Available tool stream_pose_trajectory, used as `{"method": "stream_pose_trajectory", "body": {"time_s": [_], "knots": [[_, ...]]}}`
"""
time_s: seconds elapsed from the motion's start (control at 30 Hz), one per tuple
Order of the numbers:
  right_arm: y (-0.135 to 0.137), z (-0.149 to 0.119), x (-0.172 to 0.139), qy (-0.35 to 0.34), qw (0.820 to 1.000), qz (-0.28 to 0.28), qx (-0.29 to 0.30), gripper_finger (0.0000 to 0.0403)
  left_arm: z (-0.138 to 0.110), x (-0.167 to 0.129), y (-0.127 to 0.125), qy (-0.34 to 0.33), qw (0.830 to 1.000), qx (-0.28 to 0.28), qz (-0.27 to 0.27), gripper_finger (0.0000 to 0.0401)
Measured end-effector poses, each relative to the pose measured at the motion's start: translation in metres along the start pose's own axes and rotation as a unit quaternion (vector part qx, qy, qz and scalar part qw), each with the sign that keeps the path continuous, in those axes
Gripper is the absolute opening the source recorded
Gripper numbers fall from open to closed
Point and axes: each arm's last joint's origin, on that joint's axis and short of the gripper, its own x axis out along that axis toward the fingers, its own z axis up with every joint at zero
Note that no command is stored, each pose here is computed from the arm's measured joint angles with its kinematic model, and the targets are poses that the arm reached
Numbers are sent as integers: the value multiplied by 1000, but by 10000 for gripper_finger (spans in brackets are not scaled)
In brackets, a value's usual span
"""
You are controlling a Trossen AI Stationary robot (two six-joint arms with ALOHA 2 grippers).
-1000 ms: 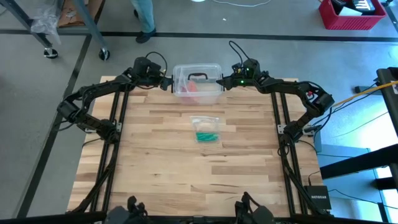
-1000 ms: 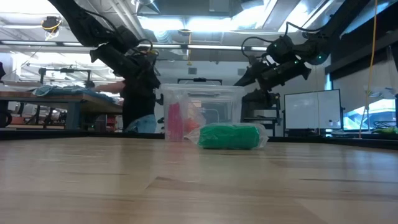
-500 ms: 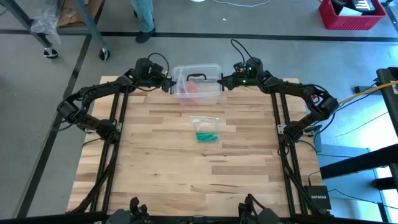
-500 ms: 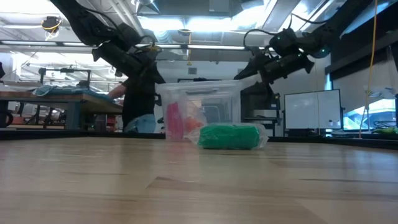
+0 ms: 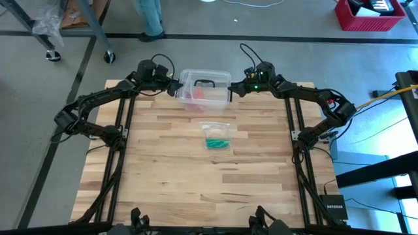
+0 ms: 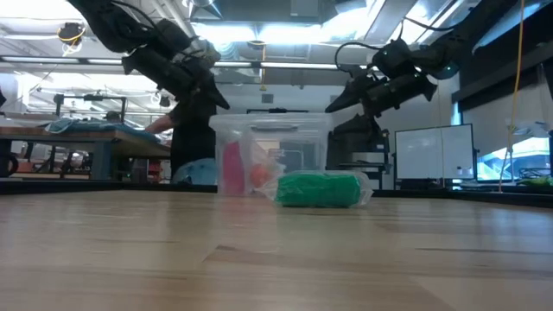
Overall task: Roll bandage
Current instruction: Open the transparent bin
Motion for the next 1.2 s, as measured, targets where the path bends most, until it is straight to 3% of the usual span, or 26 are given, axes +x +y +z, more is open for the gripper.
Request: {"method": "stream_pose_trajectory", "body": {"time_s": [0.23,0.63,0.93,1.2], "knots": [[-1,0,0,-2,1000,-4,-1,279,-7,3,6,24,998,3,52,214],[-4,-2,0,0,999,-38,-2,279,-10,12,8,33,998,2,44,214],[17,-11,14,1,998,-46,-42,279,-10,12,7,31,999,3,38,214],[15,-12,15,1,997,-63,-38,279,-12,15,0,36,999,10,28,214]]}}
